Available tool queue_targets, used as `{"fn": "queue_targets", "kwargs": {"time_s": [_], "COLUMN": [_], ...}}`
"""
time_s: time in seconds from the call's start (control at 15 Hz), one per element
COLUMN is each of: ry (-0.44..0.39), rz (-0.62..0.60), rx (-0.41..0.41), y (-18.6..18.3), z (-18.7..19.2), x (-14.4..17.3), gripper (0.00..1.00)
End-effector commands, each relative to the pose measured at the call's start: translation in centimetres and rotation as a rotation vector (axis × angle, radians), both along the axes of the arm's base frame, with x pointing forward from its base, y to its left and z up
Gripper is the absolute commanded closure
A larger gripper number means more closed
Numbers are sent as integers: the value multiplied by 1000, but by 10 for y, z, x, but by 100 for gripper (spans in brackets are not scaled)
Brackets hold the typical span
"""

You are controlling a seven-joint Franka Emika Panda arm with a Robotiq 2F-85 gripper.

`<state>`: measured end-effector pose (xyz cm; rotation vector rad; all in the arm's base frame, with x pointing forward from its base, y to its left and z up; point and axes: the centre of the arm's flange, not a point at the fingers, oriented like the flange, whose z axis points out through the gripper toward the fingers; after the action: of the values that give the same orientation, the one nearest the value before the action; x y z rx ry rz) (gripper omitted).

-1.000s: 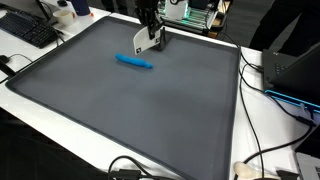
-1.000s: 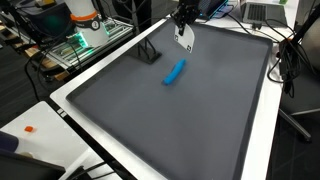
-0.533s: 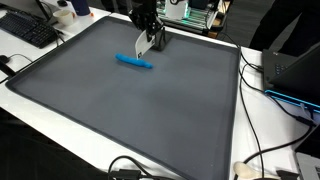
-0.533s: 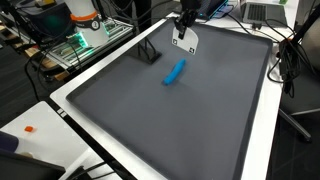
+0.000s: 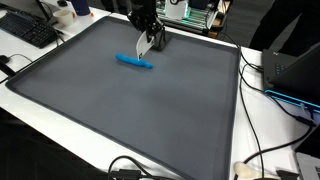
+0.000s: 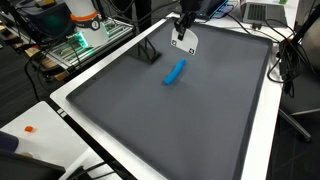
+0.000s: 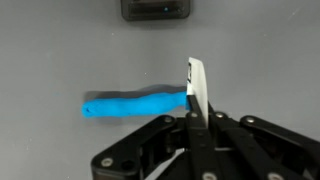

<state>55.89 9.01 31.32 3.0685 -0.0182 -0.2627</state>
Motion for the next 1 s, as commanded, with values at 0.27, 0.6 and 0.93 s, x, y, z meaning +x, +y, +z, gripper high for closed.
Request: {"fn": "queue_targets", "kwargs": {"time_s": [0.27, 0.6, 0.93], "ry": [-19, -33, -51], "rz": [5, 5, 9], "rx": [30, 33, 34], "y": [2, 1, 1], "z": [-15, -33, -45], "x": [-4, -4, -4], "gripper": [99, 99, 99]}}
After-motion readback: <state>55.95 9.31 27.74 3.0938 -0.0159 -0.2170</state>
